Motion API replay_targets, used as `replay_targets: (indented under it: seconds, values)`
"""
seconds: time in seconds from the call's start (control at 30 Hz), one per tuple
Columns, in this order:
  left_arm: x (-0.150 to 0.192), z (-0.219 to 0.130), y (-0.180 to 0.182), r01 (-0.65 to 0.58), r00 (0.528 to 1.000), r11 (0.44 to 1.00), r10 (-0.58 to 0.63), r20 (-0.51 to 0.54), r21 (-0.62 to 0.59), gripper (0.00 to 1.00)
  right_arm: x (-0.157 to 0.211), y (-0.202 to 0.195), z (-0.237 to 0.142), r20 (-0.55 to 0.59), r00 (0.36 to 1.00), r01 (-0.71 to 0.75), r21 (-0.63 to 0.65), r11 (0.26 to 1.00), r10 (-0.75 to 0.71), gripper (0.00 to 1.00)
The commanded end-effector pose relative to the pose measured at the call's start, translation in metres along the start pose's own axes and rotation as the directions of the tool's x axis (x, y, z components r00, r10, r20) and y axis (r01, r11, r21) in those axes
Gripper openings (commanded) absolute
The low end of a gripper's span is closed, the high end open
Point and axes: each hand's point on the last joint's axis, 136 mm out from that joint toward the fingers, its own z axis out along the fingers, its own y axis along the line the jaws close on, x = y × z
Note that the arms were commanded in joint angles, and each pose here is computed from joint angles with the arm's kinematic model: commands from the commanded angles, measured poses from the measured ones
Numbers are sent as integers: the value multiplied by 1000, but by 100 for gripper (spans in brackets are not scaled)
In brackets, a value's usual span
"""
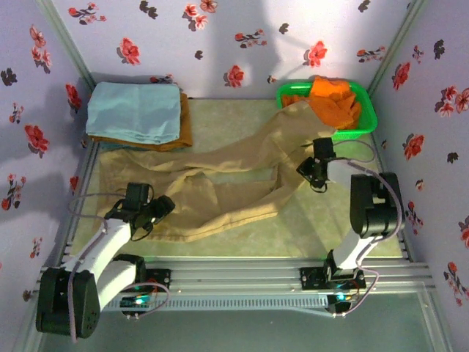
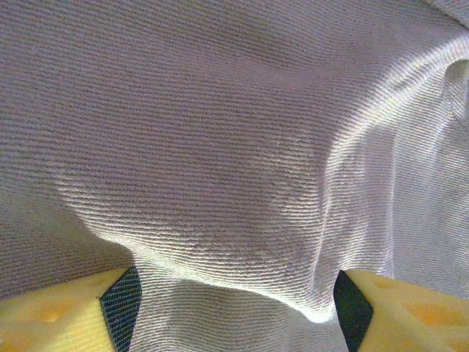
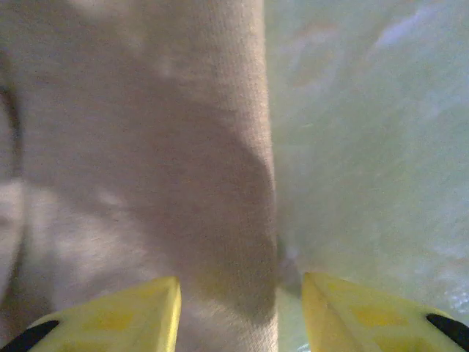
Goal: Fold and stack the trousers
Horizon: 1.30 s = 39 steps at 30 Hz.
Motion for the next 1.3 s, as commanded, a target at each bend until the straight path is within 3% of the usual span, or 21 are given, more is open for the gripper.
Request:
replay_targets:
  seconds: [0.0,0.13,0.17,0.43,0.8,0.9,1.03,1.07,1.13,1.17,1.27]
  values:
    - [-11,-9,-11,-39,999,999,38,39,24,74,-1,-6,4,24,999,-39,26,999,38,39]
    - [-12,-11,-11,-38,998,999,37,49,32,74,-3,-5,4,30,999,-26,23,999,25,2]
    - [-12,-12,-12,-40,998,999,38,48,36,74,-5,-5,1,37,999,-22,26,999,21,0]
    - [-20,-31,-26,-67,995,995,61,83,76,74,-19,-3,-81,203,977,63,-2,998,-61,0]
    - [-22,-50,-40,-93,992,987,81,94,131,73,19,-46,-196,329,932,159,11,987,-153,0]
    - [-22,-50,-42,-96,992,986,84,93,139,73,21,-34,-195,281,941,201,-10,979,-191,0]
    - [-20,-49,-42,-101,992,984,89,87,144,73,16,-12,-166,176,954,249,-16,968,-243,0]
    - [-20,-49,-42,-103,992,984,91,88,144,73,12,-6,-161,171,954,253,-13,967,-248,5]
    - [-20,-47,-41,-104,992,985,92,85,141,73,-3,1,-153,169,951,260,27,965,-261,42]
    - [-20,-46,-40,-105,992,985,94,84,140,73,-9,2,-150,171,948,264,51,963,-269,50]
    - [-19,-43,-39,-102,993,985,92,77,137,74,-27,-4,-157,198,943,243,144,959,-268,58]
